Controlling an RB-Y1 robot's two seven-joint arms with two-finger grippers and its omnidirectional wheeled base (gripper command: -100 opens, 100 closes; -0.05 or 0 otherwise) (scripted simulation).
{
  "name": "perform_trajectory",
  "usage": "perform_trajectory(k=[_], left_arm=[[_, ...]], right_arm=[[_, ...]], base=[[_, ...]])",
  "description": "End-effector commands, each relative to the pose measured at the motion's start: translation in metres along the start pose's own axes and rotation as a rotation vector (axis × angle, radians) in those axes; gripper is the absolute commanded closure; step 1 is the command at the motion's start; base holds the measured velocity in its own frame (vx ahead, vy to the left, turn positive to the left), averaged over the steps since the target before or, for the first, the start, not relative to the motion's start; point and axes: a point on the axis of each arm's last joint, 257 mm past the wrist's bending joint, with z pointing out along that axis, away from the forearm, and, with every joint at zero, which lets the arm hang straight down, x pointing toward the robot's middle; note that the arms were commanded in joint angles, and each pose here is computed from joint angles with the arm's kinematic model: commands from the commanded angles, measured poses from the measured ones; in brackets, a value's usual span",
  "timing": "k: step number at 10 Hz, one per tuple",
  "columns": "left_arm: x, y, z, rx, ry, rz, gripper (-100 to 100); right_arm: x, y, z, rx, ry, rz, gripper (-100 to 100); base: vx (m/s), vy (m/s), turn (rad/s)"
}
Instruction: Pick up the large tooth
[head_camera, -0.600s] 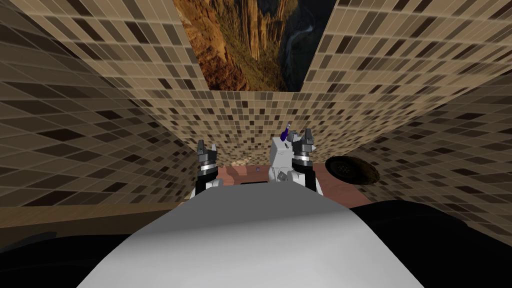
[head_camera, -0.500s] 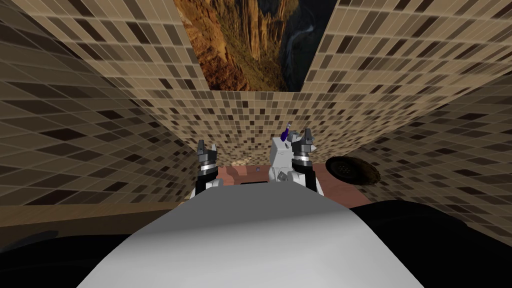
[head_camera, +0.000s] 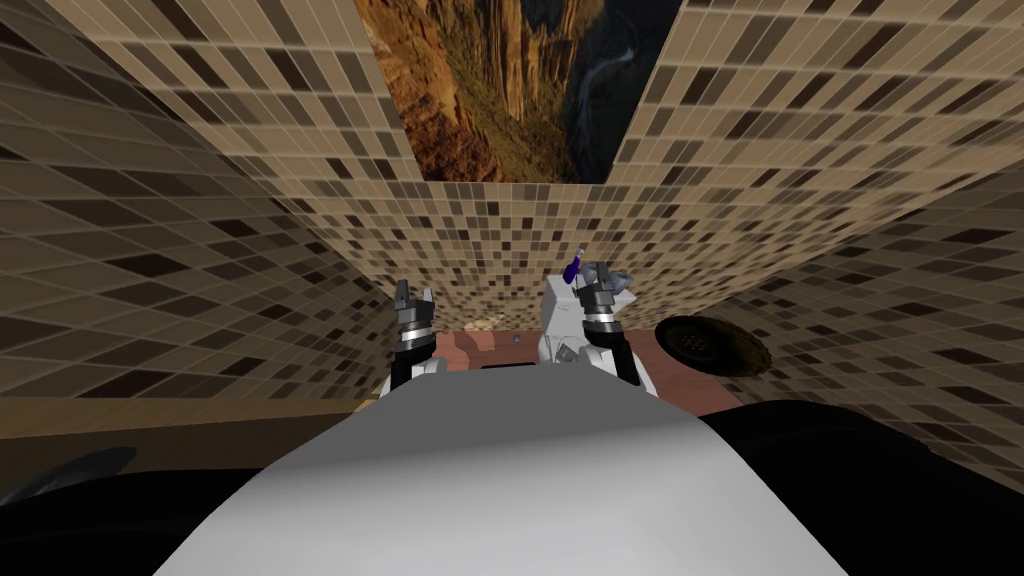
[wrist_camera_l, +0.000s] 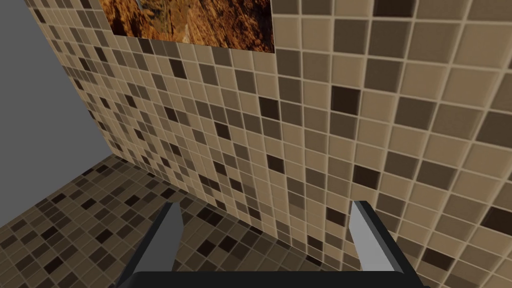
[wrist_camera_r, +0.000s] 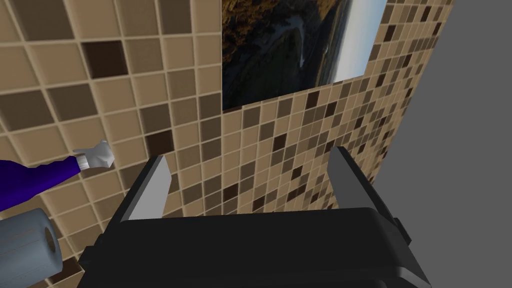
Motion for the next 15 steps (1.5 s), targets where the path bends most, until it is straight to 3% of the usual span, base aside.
perform_trajectory(k=[1, 2, 5, 6, 7, 8, 9, 10, 11, 13, 14, 15], left_arm=[[0.0, 0.0, 0.0, 0.0, 0.0, 0.0, 0], [0.0, 0.0, 0.0, 0.0, 0.0, 0.0, 0], [0.0, 0.0, 0.0, 0.0, 0.0, 0.0, 0], [0.0, 0.0, 0.0, 0.0, 0.0, 0.0, 0], [0.0, 0.0, 0.0, 0.0, 0.0, 0.0, 0], [0.0, 0.0, 0.0, 0.0, 0.0, 0.0, 0], [0.0, 0.0, 0.0, 0.0, 0.0, 0.0, 0], [0.0, 0.0, 0.0, 0.0, 0.0, 0.0, 0], [0.0, 0.0, 0.0, 0.0, 0.0, 0.0, 0], [0.0, 0.0, 0.0, 0.0, 0.0, 0.0, 0], [0.0, 0.0, 0.0, 0.0, 0.0, 0.0, 0], [0.0, 0.0, 0.0, 0.0, 0.0, 0.0, 0]], right_arm=[[0.007, -0.012, -0.005, 0.042, 0.042, 0.004, -100], [0.009, -0.012, -0.005, 0.043, 0.053, -0.002, -100], [0.021, -0.039, -0.018, 0.138, 0.127, 0.009, -100], [0.024, -0.039, -0.019, 0.14, 0.149, -0.002, -100], [0.029, -0.054, -0.028, 0.196, 0.173, 0.011, -100], [0.031, -0.055, -0.029, 0.199, 0.201, -0.004, -100], [0.036, -0.071, -0.04, 0.259, 0.223, 0.012, -100], [0.038, -0.071, -0.041, 0.263, 0.248, -0.002, -100], [0.042, -0.088, -0.055, 0.328, 0.272, 0.012, -100], [0.045, -0.089, -0.057, 0.335, 0.314, -0.012, -100], [0.049, -0.106, -0.073, 0.405, 0.337, 0.002, -100], [0.051, -0.106, -0.074, 0.409, 0.364, -0.013, -100]], base=[[0.004, -0.003, 0.052], [0.003, -0.004, 0.036], [0.005, -0.005, 0.059], [0.005, -0.006, 0.039], [0.005, -0.004, 0.076], [0.005, -0.005, 0.041], [0.006, -0.005, 0.086], [0.005, -0.005, 0.045], [0.006, -0.004, 0.094], [0.003, -0.003, 0.022], [0.005, -0.001, 0.095], [0.005, -0.005, 0.053]])
